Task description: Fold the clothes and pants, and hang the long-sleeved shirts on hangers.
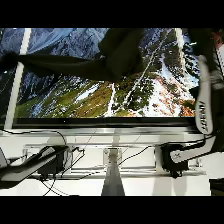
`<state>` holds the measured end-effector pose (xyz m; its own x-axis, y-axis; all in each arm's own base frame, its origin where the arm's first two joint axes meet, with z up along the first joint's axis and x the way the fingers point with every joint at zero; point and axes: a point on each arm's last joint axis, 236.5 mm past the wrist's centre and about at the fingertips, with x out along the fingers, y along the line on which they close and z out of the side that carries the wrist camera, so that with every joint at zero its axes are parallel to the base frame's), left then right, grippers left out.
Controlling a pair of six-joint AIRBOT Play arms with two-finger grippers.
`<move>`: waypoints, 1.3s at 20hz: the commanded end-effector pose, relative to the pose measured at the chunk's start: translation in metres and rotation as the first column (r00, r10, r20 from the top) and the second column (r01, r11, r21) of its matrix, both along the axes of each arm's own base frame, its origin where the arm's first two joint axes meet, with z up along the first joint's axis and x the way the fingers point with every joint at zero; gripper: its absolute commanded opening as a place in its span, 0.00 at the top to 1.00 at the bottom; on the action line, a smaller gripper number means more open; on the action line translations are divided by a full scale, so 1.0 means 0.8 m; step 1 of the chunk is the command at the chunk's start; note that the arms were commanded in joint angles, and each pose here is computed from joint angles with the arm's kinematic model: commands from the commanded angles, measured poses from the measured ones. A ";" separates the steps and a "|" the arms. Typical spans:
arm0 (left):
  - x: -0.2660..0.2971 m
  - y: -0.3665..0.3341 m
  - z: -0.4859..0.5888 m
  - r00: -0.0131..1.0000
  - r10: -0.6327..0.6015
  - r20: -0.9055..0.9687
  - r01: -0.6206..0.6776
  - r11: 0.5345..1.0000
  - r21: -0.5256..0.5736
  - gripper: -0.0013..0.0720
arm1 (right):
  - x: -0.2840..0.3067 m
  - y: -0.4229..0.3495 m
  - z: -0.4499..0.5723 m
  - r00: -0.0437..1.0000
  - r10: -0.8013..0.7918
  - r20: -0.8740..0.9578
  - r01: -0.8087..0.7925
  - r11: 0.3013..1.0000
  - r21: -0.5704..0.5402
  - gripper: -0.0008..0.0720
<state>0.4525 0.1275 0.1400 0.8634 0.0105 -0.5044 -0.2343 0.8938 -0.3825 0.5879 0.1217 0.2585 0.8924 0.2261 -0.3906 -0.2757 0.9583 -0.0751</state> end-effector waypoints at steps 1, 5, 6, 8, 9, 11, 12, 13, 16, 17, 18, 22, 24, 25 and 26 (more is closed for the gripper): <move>0.007 0.045 0.091 0.989 0.057 0.139 -0.069 0.994 0.081 0.96 | -0.040 -0.132 0.070 0.978 -0.210 0.005 0.209 0.973 0.097 0.96; -0.038 0.078 0.023 0.991 0.041 -0.124 -0.013 0.975 0.220 0.96 | -0.112 -0.222 -0.003 0.904 -0.338 -0.261 0.352 0.936 0.007 0.96; -0.057 0.092 0.001 0.975 0.052 -0.216 0.008 0.964 0.267 0.96 | -0.132 -0.237 -0.023 0.878 -0.362 -0.315 0.377 0.926 -0.013 0.96; -0.097 0.121 -0.034 0.920 0.089 -0.382 0.047 0.942 0.334 0.96 | -0.172 -0.247 -0.062 0.831 -0.381 -0.405 0.399 0.916 -0.042 0.96; -0.112 0.133 -0.048 0.890 0.108 -0.443 0.064 0.932 0.357 0.96 | -0.192 -0.244 -0.083 0.811 -0.379 -0.446 0.398 0.916 -0.054 0.96; -0.125 0.144 -0.074 0.854 0.122 -0.506 0.086 0.925 0.369 0.96 | -0.241 -0.234 -0.138 0.762 -0.370 -0.531 0.392 0.917 -0.076 0.96; -0.126 0.141 -0.090 0.842 0.110 -0.528 0.095 0.934 0.346 0.96 | -0.271 -0.229 -0.170 0.732 -0.366 -0.575 0.392 0.916 -0.084 0.96; -0.130 0.138 -0.108 0.824 0.095 -0.558 0.108 0.941 0.320 0.96 | -0.304 -0.222 -0.203 0.692 -0.367 -0.622 0.408 0.909 -0.083 0.96; -0.140 0.130 -0.147 0.777 0.060 -0.626 0.134 0.957 0.258 0.96 | -0.393 -0.198 -0.267 0.608 -0.349 -0.713 0.438 0.897 -0.066 0.95; -0.140 0.130 -0.154 0.770 0.055 -0.636 0.136 0.959 0.248 0.96 | -0.418 -0.192 -0.277 0.589 -0.344 -0.731 0.436 0.897 -0.071 0.95; -0.139 0.132 -0.159 0.766 0.054 -0.640 0.137 0.960 0.244 0.96 | -0.444 -0.187 -0.285 0.566 -0.342 -0.750 0.438 0.896 -0.077 0.95; -0.107 0.139 -0.145 0.819 0.074 -0.568 0.128 0.943 0.307 0.96 | -0.505 -0.175 -0.300 0.516 -0.330 -0.791 0.430 0.898 -0.094 0.95; -0.071 0.135 -0.101 0.869 0.071 -0.489 0.135 0.918 0.374 0.96 | -0.506 -0.174 -0.296 0.534 -0.334 -0.777 0.433 0.897 -0.088 0.95; -0.053 0.129 -0.074 0.892 0.063 -0.447 0.139 0.903 0.405 0.96 | -0.505 -0.175 -0.296 0.539 -0.335 -0.773 0.434 0.897 -0.086 0.95; -0.035 0.122 -0.041 0.915 0.052 -0.399 0.141 0.888 0.439 0.96 | -0.505 -0.175 -0.296 0.539 -0.335 -0.772 0.434 0.897 -0.086 0.95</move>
